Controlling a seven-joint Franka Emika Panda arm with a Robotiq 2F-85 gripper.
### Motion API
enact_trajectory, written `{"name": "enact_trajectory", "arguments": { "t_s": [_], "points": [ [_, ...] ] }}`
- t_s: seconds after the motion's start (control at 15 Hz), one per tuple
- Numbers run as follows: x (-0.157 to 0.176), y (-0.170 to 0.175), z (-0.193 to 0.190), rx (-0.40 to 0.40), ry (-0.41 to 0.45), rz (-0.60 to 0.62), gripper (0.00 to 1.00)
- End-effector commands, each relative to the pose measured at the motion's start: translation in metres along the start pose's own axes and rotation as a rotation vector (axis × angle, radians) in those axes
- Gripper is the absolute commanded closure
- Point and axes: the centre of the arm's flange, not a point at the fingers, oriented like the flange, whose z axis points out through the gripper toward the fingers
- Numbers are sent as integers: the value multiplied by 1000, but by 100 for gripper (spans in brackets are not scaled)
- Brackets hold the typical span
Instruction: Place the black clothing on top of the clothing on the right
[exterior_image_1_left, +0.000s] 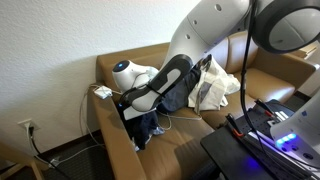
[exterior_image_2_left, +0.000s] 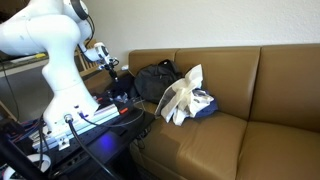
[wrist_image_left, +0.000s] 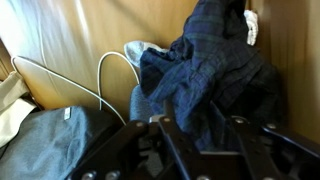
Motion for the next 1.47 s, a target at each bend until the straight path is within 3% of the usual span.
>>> {"name": "enact_trajectory", "arguments": {
  "t_s": [0.0, 0.2, 0.47, 0.93, 1.0, 1.07, 1.13, 1.2, 1.4],
  "points": [
    [0, -7, 0, -31, 27, 3, 88],
    [-5, -9, -3, -42, 63, 1, 100],
    [-17, -16, -9, -68, 139, 5, 100],
    [-47, 7, -42, 77, 368, 182, 100],
    [-48, 8, -44, 74, 391, 189, 96],
    [-43, 8, -44, 77, 370, 202, 73],
    [-30, 10, -36, 85, 265, 185, 71],
    [-16, 14, -27, 91, 224, 189, 69],
    [18, 25, 8, 126, 82, 157, 48]
  ]
}}
